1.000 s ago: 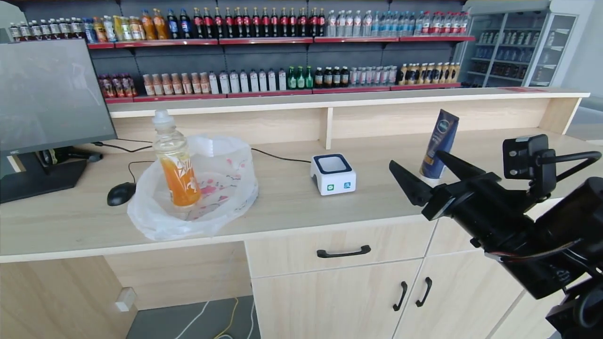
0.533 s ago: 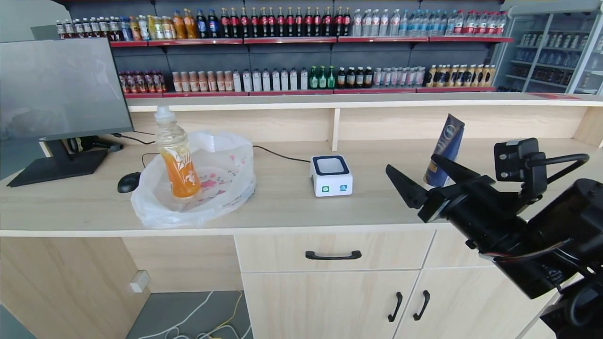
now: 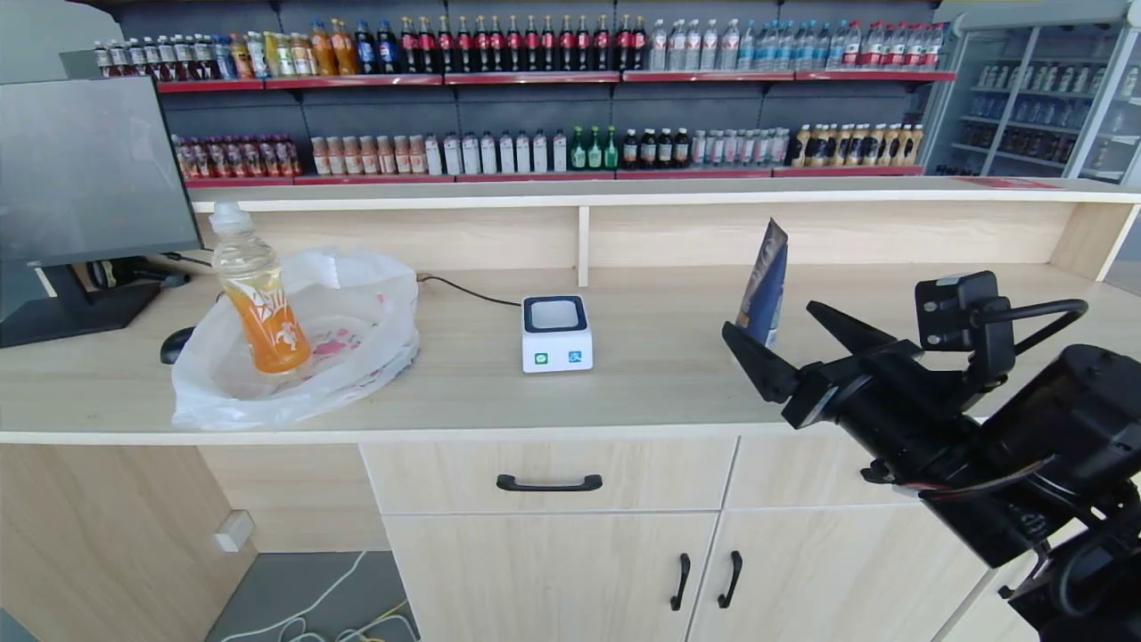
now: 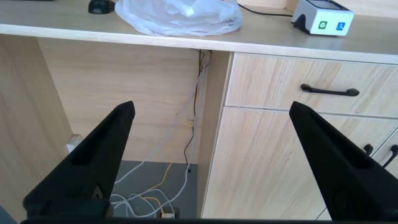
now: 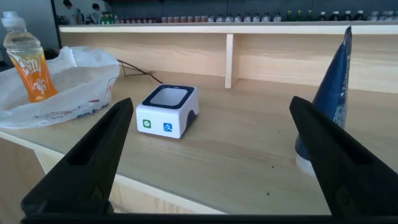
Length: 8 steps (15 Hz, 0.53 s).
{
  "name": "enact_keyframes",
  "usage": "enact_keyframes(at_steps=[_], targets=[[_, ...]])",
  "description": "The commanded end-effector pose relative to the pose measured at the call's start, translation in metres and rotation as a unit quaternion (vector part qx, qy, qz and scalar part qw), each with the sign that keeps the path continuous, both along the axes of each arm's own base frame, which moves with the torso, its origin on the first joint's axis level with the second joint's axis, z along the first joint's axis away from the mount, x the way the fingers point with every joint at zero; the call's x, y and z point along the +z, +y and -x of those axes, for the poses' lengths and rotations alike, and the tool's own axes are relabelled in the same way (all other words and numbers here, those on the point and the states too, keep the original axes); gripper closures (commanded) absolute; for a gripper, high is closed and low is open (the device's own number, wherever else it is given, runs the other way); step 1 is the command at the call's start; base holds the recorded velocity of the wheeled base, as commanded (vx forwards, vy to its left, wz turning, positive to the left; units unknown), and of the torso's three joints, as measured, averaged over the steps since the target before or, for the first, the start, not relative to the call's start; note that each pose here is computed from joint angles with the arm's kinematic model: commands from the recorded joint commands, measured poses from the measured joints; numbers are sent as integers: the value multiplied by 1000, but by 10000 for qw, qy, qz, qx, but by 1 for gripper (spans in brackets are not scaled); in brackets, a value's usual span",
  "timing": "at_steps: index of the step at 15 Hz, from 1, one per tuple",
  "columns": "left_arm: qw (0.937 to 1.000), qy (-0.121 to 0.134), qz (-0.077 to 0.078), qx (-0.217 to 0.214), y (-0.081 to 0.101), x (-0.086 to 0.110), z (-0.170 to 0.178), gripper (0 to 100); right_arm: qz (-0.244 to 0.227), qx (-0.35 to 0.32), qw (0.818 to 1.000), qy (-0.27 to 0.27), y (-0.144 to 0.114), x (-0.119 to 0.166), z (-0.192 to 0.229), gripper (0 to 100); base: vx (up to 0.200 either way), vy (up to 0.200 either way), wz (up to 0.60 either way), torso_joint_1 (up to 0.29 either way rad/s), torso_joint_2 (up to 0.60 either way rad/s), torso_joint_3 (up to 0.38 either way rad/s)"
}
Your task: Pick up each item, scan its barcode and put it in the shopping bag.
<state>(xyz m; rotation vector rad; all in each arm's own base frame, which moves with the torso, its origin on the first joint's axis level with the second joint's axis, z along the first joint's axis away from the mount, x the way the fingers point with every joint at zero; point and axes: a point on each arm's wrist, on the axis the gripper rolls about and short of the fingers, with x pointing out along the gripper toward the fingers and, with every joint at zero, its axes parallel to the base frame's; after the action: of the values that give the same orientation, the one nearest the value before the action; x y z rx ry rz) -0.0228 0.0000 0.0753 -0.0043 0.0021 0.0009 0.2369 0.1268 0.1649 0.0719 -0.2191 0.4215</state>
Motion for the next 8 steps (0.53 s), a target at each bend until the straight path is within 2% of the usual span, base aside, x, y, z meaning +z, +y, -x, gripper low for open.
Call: enact_keyframes(at_steps=[1,6,8], targets=[[10000,-11,2,3,0,0,0,0,23,0,10000,80,1,-5,-2,0,0,-200,0,2,7,-2],[10000,-11,9,3,0,0,0,0,28,-33,9999,137,2,-9,-9,0,0,-200,0,5,2,0],[10000,-11,9,3,0,0,0,0,21,-61,9999,156,0,-9,-9,0,0,0,0,0,0,0]])
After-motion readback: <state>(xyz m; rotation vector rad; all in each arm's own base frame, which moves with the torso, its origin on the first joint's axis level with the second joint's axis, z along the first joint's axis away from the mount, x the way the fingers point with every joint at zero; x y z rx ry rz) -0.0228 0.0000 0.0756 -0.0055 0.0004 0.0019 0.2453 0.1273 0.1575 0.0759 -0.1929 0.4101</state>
